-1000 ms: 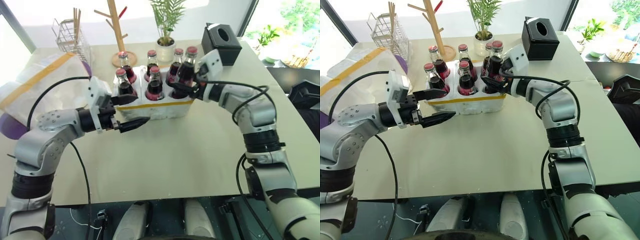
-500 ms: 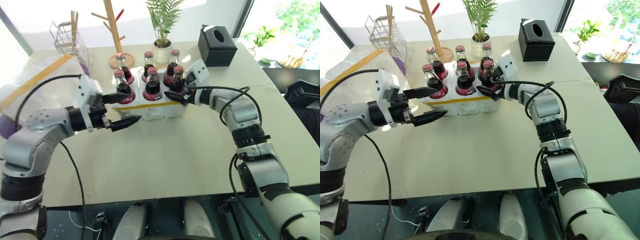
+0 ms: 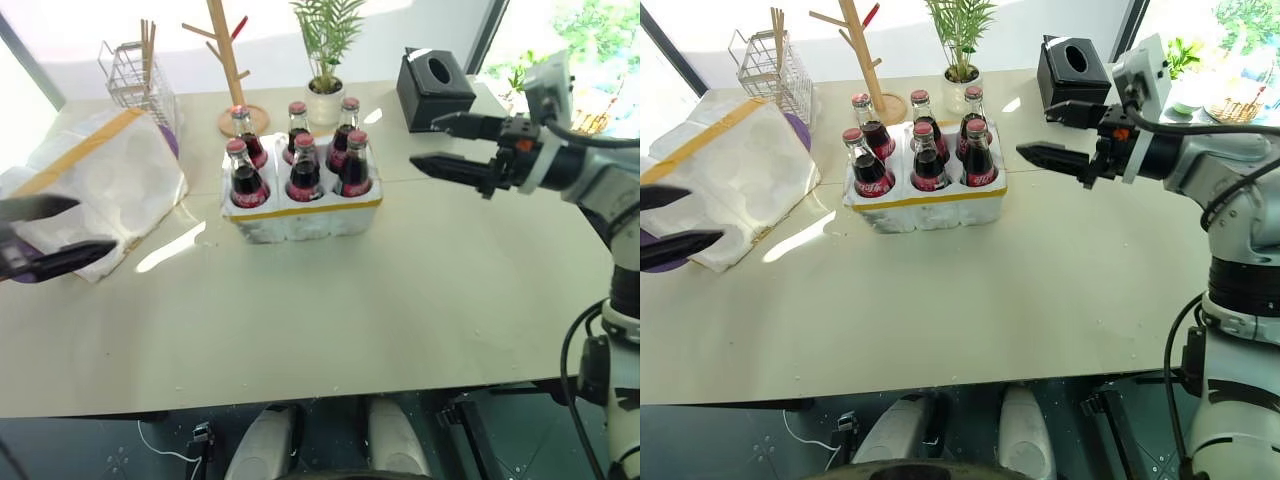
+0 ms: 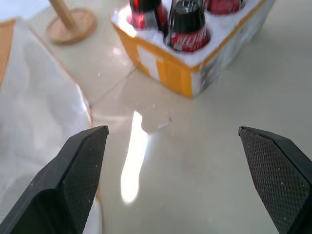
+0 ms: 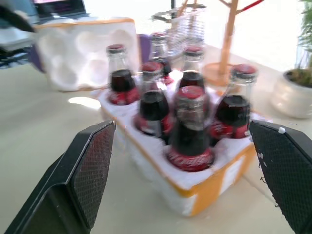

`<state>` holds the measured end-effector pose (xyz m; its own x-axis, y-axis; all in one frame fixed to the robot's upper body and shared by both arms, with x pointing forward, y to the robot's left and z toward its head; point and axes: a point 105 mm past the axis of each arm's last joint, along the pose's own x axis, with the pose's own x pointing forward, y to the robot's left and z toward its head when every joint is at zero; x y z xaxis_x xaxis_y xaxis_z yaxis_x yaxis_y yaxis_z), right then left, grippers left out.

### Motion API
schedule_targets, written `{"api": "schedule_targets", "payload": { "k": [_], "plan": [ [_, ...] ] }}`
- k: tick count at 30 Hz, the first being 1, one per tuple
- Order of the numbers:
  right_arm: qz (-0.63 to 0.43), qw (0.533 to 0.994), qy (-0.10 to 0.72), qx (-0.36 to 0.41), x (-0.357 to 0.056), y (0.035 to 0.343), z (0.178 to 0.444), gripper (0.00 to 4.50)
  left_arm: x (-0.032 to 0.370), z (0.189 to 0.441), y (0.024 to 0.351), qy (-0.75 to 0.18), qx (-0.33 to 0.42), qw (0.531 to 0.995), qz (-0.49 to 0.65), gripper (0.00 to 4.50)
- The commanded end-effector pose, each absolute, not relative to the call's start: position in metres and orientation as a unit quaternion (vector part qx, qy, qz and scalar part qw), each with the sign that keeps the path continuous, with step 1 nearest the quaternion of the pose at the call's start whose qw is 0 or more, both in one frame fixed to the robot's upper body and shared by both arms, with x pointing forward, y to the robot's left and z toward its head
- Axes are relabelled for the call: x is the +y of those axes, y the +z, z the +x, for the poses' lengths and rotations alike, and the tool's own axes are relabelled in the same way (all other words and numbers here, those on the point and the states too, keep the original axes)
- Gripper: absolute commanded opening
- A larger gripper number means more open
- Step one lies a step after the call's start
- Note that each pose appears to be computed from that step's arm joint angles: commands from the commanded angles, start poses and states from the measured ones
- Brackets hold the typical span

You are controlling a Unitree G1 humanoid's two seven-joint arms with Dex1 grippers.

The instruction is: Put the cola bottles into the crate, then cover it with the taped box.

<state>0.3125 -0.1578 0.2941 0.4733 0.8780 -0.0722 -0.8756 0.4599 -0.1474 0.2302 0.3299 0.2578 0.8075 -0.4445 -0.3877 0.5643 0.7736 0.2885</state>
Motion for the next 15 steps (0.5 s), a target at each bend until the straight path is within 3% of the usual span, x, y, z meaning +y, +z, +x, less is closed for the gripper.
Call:
{"api": "schedule_targets", "payload": {
  "k": [1,7,15],
  "plan": [
    [-0.098,0.816,0.566,-0.057,-0.147,0.321,0.281,4.45,0.37,0.217,0.269,-0.228,0.187,0.92,0.258,4.5],
    [-0.08,0.794,0.6,-0.065,-0.143,0.327,0.269,4.45,0.429,0.229,0.259,-0.172,0.239,0.917,0.27,4.5],
    [-0.091,0.796,0.595,-0.058,-0.143,0.324,0.266,4.45,0.447,0.264,0.221,-0.16,0.3,0.908,0.246,4.5]
  ]
}}
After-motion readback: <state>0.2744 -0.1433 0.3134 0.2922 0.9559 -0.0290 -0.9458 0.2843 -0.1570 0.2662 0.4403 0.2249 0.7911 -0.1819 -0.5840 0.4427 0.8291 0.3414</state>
